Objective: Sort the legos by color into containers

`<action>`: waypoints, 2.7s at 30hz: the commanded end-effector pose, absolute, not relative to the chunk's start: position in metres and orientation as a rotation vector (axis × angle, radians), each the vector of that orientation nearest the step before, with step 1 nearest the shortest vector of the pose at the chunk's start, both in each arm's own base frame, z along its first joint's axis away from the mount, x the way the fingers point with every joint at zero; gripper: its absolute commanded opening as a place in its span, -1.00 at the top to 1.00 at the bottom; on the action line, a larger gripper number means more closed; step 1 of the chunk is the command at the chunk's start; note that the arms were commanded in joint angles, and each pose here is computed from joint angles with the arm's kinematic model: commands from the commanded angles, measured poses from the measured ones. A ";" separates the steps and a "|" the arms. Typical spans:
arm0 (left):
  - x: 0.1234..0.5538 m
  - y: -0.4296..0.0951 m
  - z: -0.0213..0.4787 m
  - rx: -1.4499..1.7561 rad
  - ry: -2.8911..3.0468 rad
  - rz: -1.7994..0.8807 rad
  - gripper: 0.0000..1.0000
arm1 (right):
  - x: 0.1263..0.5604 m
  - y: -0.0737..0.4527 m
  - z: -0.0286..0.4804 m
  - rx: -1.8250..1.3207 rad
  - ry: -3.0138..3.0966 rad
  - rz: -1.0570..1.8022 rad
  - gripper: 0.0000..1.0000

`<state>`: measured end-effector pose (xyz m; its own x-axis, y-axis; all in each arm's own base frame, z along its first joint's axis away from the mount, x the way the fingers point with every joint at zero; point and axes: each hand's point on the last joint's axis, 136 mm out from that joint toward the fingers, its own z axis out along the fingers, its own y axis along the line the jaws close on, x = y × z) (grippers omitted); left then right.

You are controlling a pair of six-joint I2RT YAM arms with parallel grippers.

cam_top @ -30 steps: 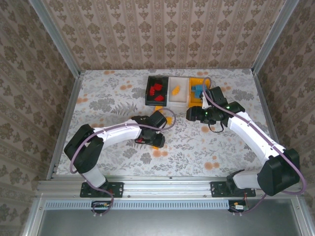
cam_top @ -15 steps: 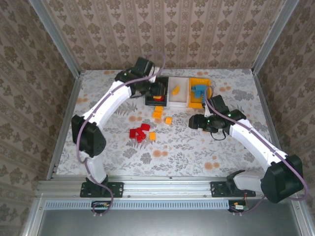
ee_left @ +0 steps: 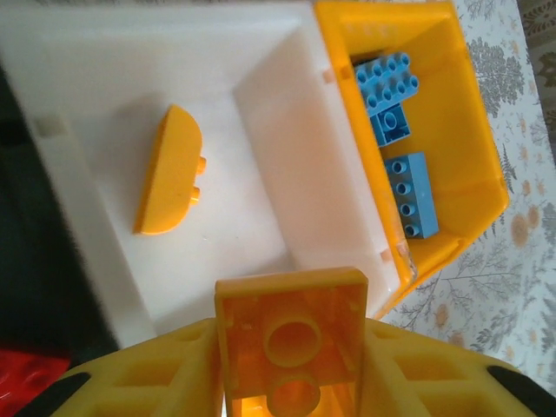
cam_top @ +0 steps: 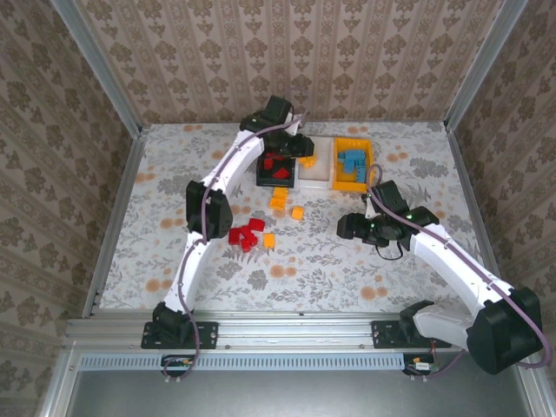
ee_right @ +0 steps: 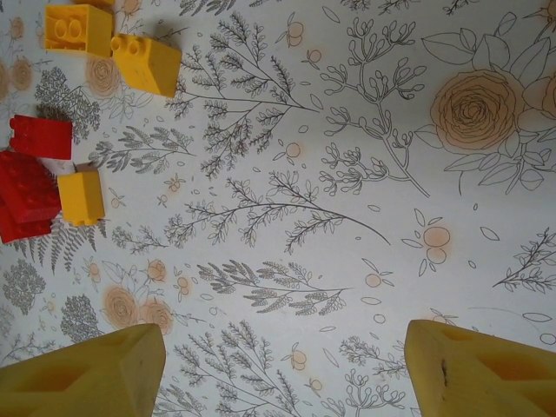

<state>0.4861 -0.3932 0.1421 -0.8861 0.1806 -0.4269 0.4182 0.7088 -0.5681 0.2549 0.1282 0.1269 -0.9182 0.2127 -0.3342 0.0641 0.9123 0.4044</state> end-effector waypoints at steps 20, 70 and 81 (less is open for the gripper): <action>0.452 -0.362 0.231 0.507 2.439 -0.984 -0.40 | 0.260 0.152 0.116 0.122 2.756 0.576 -0.61; 0.228 -0.154 0.166 0.147 2.539 -0.716 -0.50 | 0.370 0.247 0.082 -0.120 2.804 0.201 0.33; 0.218 -0.164 0.146 0.120 2.575 -0.771 -0.51 | 0.380 0.216 0.215 -0.150 2.505 0.219 0.31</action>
